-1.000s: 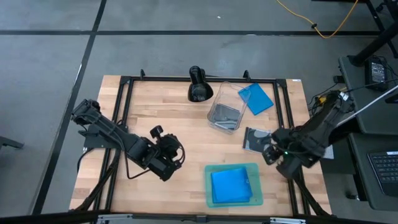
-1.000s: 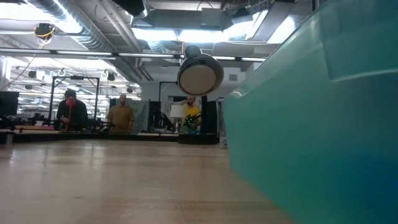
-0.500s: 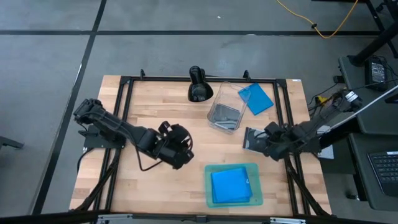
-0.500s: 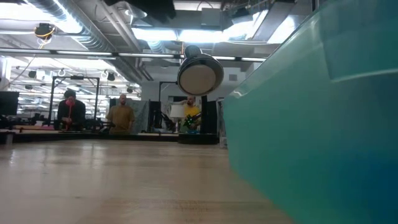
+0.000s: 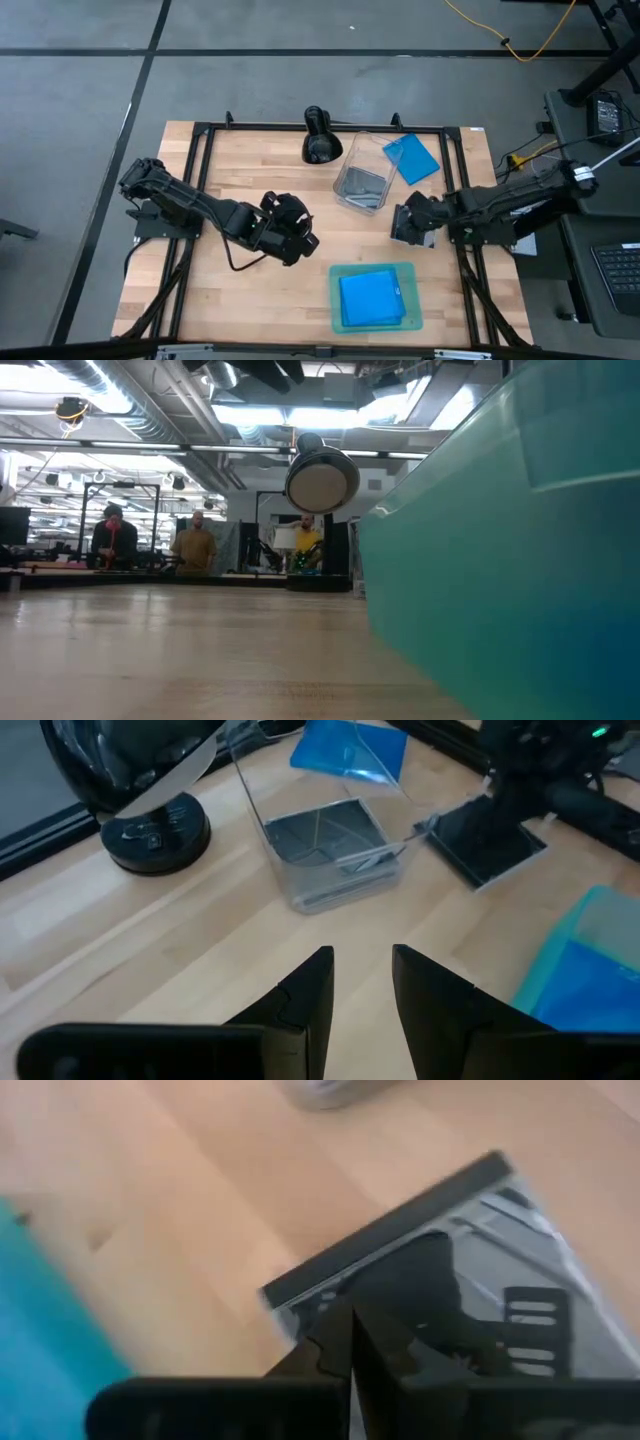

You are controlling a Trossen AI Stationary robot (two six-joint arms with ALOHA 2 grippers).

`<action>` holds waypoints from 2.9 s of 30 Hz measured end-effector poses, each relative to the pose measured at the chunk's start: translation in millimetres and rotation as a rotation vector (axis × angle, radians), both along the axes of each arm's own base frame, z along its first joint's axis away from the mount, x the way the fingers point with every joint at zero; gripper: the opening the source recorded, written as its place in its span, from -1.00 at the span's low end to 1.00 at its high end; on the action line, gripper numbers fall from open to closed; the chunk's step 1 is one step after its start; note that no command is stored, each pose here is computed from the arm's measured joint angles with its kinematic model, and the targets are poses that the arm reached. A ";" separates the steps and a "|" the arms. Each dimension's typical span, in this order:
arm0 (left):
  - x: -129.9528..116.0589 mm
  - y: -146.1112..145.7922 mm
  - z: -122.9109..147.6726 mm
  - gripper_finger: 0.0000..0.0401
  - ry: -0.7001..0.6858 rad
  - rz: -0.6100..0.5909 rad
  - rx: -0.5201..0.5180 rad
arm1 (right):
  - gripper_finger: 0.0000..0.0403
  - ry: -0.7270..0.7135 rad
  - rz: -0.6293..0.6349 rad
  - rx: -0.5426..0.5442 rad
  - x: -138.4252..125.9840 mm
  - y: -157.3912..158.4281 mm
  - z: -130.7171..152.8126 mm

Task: Pick & place jewel cases by type
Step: Put the black CD case into the transparent bin

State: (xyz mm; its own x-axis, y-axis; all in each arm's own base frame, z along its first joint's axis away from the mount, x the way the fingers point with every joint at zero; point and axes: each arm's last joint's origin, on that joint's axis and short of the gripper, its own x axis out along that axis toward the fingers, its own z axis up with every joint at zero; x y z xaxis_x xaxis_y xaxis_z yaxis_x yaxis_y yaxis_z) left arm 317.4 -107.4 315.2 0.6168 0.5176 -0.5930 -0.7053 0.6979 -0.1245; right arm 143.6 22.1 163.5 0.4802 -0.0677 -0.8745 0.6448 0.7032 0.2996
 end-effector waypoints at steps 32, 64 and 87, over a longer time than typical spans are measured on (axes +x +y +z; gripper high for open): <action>-1.9 -10.1 0.0 -0.51 0.066 -0.134 0.036 | -0.98 0.024 0.207 0.136 108.1 0.8 -35.6; 0.3 -26.7 -21.9 -0.51 0.033 0.001 -0.080 | -0.98 0.029 0.528 -0.298 155.9 5.2 95.2; 56.0 7.8 -91.8 -0.47 0.100 0.205 -0.319 | -0.98 0.062 0.517 -0.134 76.0 13.3 -4.1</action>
State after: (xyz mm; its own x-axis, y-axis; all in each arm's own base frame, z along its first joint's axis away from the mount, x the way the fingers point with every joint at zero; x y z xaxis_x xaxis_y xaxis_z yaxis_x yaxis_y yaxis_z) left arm 373.4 -99.6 223.3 0.4506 0.4041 -0.7960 -0.8459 0.4783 -0.2360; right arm 219.6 35.4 159.4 0.4281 0.0514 -0.9022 0.2175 0.9632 0.1581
